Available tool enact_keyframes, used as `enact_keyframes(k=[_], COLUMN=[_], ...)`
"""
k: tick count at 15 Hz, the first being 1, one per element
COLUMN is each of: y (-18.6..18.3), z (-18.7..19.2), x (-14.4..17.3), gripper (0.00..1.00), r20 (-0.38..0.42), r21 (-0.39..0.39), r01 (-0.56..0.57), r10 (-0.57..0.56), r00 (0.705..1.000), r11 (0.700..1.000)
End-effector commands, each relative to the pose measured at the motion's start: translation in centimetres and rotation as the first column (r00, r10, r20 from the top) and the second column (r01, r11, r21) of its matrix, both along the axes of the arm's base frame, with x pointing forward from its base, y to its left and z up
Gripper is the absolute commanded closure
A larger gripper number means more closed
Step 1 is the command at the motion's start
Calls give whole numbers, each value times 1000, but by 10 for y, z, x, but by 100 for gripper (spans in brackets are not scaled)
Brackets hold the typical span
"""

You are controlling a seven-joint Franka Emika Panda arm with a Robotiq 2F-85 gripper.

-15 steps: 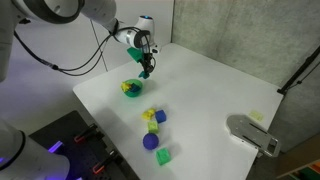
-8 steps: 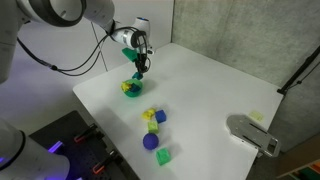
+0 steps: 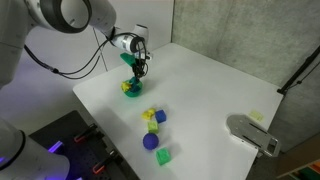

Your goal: Pick up the most forward green toy and put it in the green bowl

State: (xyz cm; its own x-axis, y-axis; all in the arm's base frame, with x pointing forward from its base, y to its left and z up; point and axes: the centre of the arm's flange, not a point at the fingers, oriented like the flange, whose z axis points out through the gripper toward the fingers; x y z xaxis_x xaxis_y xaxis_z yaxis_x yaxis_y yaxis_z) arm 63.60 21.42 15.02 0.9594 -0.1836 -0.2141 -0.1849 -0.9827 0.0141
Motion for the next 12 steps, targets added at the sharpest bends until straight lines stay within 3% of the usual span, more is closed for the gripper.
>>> enact_keyframes(k=[1,2,3,4,11,12], y=[8,8,8,8,7,7], z=[-7,-7,-6,-4,1,1], x=[10,11,12,13,14,14], gripper=[91,85,53,53,1,0], r20=[-25,-28,-31,-34,-58,-63], r21=[-14,-16,-16,-17,-14,-13], r01=[-32,-34,-35,-36,-54,-55], r10=[32,33,35,36,53,54], r00=[999,999,999,999,997,997], r11=[999,999,999,999,998,998])
